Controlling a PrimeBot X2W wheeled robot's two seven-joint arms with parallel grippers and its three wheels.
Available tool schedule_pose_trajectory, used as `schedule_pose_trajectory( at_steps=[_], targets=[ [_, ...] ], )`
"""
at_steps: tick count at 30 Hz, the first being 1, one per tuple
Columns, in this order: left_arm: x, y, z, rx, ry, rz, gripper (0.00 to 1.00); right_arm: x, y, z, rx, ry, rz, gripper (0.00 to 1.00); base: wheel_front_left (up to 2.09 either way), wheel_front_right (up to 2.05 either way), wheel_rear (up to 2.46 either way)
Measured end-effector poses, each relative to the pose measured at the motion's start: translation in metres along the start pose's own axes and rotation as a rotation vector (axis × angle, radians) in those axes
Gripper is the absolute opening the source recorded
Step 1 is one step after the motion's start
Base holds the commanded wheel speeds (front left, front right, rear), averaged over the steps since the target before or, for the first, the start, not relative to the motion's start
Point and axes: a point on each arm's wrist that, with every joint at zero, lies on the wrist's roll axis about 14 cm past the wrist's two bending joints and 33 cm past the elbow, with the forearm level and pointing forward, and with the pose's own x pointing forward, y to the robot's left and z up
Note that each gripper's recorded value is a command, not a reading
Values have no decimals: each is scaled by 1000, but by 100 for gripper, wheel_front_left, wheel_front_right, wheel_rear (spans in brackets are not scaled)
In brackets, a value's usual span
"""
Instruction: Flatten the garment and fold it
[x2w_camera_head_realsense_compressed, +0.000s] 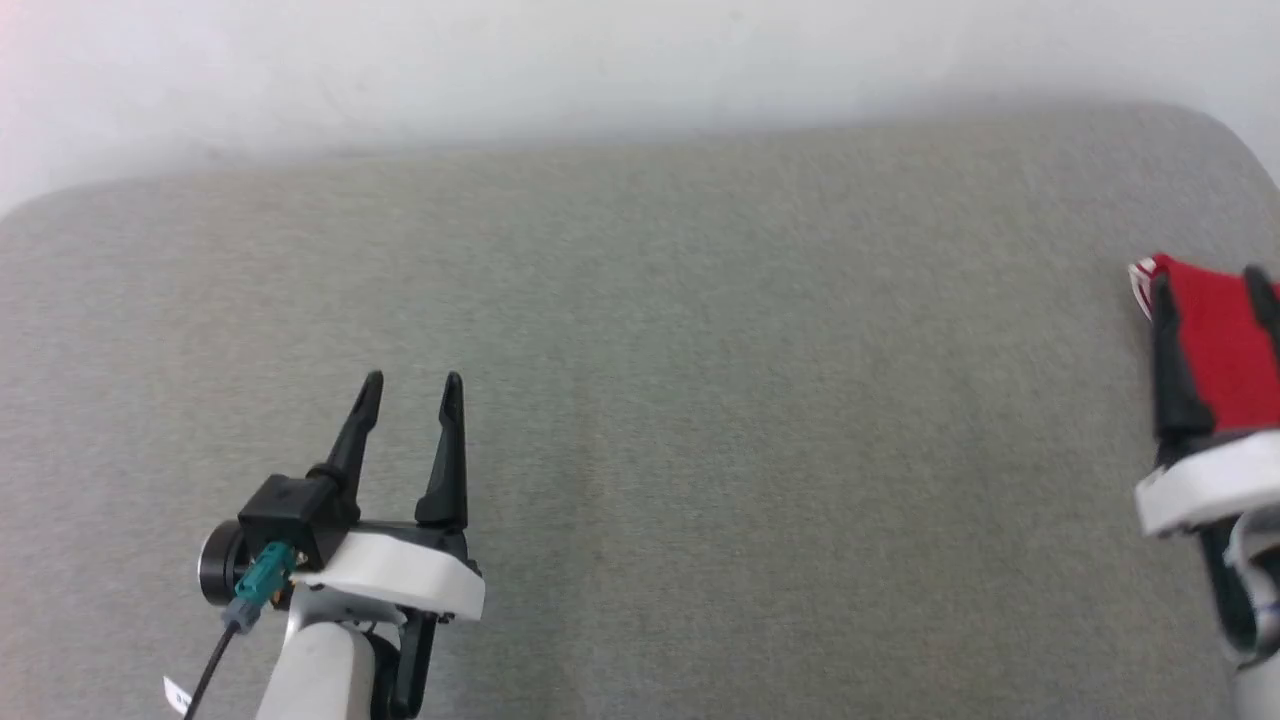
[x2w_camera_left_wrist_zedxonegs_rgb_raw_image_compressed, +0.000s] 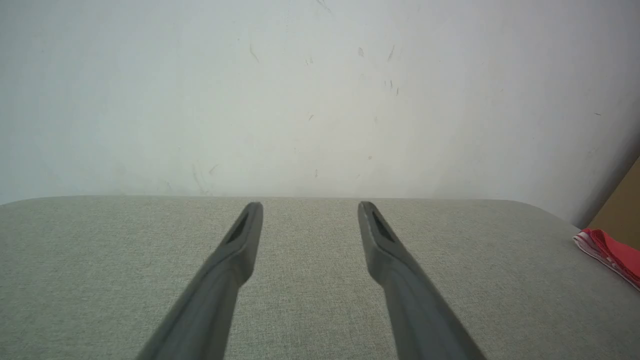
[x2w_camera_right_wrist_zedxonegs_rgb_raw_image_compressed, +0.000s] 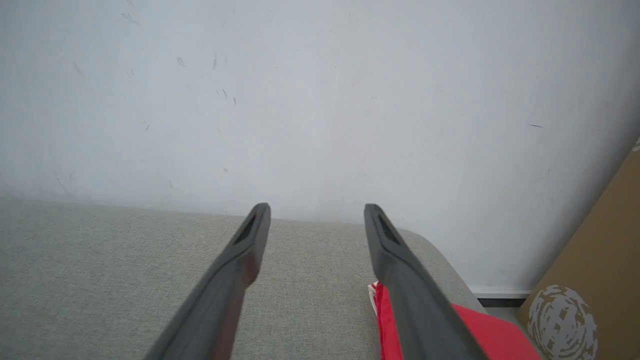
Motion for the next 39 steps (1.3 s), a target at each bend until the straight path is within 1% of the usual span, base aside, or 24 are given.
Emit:
schedule_pose_trajectory(
  at_steps=[7, 13, 19, 27, 38, 39],
  targets=[
    [-25, 15, 18, 2, -34, 56, 100, -26, 51, 12, 122, -43, 70, 100, 0, 0, 0],
    [-40, 23, 23, 0, -44, 86, 100, -44, 74, 12, 163, -52, 104, 100, 0, 0, 0],
    [-51, 29, 22, -1, -38, 117, 100, -51, 84, 8, 175, -40, 123, 100, 0, 0, 0],
    [-55, 32, 17, -10, -24, 133, 100, -58, 91, -5, 190, 0, 139, 100, 0, 0, 0],
    [-55, 31, 13, -25, -12, 141, 100, -58, 93, -7, 204, 8, 143, 100, 0, 0, 0],
    [-55, 32, 13, -30, -12, 142, 0, -58, 93, -7, 205, 7, 143, 0, 0, 0, 0]
  ],
)
